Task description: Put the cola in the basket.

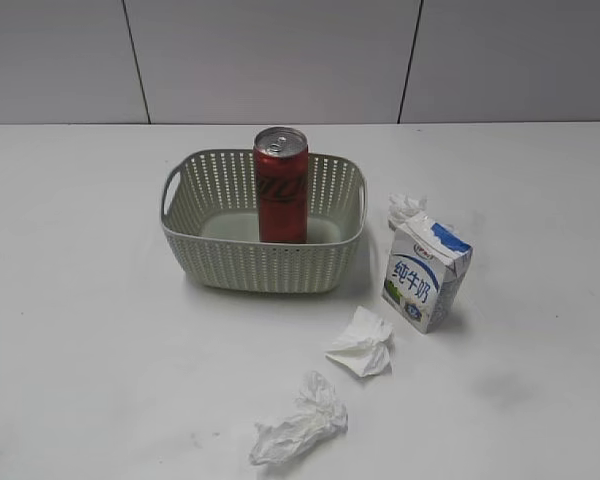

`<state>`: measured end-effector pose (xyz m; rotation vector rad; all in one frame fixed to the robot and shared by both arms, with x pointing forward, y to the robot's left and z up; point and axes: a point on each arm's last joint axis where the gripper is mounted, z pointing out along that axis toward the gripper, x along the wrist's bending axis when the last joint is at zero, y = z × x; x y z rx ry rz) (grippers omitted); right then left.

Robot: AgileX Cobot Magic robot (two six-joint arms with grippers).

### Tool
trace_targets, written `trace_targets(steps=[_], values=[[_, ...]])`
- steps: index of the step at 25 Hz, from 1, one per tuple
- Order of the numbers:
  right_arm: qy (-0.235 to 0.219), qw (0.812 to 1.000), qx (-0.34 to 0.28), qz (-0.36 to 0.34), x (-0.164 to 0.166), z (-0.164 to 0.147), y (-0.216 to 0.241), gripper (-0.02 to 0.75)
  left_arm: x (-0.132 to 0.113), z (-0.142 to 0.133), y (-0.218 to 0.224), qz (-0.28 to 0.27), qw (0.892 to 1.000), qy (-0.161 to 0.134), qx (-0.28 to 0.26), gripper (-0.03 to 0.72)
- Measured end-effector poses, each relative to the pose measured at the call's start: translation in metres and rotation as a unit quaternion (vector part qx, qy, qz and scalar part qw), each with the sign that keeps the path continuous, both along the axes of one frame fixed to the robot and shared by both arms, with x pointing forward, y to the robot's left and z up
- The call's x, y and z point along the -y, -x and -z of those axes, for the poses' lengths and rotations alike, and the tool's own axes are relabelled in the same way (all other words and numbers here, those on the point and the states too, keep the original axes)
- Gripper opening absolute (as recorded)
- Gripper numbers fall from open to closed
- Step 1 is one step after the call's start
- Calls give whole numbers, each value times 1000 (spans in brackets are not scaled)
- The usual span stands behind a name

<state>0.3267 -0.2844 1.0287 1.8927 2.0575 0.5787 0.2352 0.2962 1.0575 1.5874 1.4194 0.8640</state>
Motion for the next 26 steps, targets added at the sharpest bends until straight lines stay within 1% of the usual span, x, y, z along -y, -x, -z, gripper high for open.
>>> trace_targets(steps=[6,13,26], values=[[-9,997,79,0,3,-13,22,591,0,0,0,0,1000,0,0,228],[-21,986,165,1,5,-22,48,591,0,0,0,0,1000,0,0,228],[-37,962,270,-5,8,-26,83,590,0,0,0,0,1000,0,0,228]])
